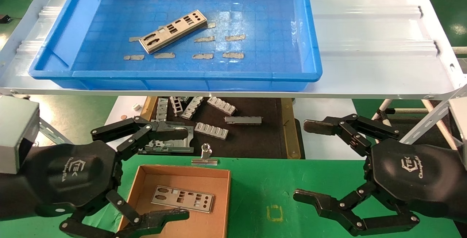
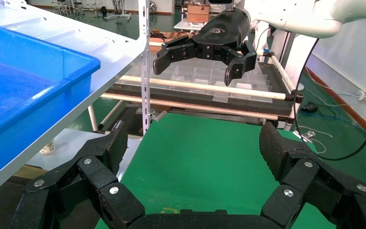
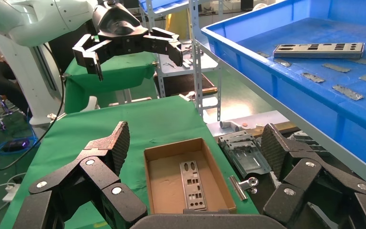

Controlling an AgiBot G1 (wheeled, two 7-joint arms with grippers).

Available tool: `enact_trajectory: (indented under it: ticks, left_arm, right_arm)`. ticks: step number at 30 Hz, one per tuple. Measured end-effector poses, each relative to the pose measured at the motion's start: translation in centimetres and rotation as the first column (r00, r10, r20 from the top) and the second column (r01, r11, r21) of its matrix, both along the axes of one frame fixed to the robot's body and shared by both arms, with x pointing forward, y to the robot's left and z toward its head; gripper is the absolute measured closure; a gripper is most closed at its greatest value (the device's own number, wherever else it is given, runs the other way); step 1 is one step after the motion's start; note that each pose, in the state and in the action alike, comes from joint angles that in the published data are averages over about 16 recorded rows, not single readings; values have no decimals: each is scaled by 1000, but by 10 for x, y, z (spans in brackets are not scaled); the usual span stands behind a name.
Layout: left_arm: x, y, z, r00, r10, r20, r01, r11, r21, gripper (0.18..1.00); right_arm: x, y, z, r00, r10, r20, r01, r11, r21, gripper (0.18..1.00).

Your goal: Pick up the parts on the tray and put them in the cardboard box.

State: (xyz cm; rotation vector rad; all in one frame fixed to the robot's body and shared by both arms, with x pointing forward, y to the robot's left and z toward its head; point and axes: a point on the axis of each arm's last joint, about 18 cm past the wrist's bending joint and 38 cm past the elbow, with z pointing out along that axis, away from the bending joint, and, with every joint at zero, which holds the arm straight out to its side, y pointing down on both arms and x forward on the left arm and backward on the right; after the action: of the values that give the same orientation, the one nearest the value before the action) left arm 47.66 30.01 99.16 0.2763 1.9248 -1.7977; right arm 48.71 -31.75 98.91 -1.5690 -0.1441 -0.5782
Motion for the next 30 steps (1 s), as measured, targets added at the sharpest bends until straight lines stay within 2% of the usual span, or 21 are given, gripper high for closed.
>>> enact_trajectory:
  ticks: [18,25,30]
  left_arm:
    - [7,2,5,1000,28,0,-28,999,-29,184]
    - [39,7,27,989,146,9,-144,982,-119,184]
    - [77,11,53,963,270,22,-261,947,-187,184]
  right_arm:
    - [0,0,0,1000,0,0,0,1000,0,179]
    - [0,0,0,1000,0,0,0,1000,0,194]
    - [0,0,0,1000,0,0,0,1000,0,223]
